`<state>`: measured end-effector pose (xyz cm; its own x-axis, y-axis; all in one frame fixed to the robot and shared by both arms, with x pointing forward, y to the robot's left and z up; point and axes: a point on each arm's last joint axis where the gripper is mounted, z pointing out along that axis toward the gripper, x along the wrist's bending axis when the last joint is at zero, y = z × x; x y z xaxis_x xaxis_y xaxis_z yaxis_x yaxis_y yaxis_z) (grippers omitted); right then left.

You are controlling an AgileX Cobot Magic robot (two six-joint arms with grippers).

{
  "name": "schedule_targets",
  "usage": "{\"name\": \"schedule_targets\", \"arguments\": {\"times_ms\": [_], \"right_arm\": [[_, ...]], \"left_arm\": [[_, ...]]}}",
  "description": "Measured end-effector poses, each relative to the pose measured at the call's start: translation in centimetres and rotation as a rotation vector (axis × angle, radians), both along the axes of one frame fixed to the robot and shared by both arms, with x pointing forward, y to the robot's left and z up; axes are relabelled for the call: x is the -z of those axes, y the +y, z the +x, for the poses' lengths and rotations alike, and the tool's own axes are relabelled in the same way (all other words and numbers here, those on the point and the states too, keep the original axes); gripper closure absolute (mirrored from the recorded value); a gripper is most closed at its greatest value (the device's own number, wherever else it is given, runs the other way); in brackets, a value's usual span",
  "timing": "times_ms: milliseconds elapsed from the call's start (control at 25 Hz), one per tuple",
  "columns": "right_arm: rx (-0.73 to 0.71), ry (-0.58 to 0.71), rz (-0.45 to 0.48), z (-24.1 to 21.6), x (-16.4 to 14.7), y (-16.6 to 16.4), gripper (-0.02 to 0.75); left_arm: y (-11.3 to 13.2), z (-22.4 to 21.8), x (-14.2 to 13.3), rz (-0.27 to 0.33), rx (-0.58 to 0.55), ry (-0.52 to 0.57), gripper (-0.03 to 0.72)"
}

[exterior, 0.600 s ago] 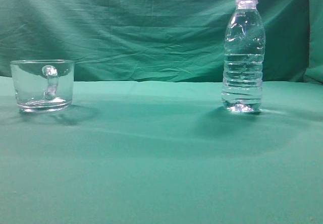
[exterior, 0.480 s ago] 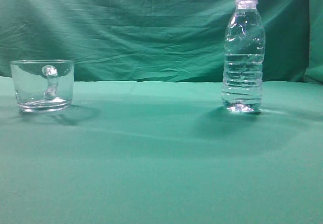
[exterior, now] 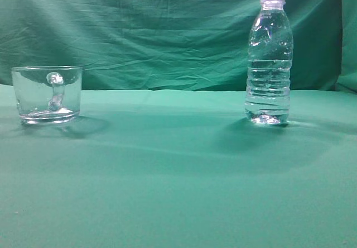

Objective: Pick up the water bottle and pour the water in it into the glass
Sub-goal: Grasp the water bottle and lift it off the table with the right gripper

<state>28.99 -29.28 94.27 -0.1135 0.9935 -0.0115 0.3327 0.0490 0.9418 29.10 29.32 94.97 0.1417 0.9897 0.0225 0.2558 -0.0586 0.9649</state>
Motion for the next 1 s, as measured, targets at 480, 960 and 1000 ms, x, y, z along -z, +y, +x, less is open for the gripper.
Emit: {"name": "schedule_targets", "arguments": {"times_ms": [480, 960, 1000], "right_arm": [[0.000, 0.000, 0.000, 0.0, 0.0, 0.0, 0.738], [0.038, -0.451, 0.272, 0.5, -4.3, -0.1, 0.738], [0.041, -0.466, 0.300, 0.4, -4.5, -0.1, 0.738]], "left_arm": [[0.0, 0.0, 0.0, 0.000, 0.000, 0.000, 0.688], [0.0, 0.0, 0.0, 0.000, 0.000, 0.000, 0.688], [0.0, 0.0, 0.0, 0.000, 0.000, 0.000, 0.688]]}}
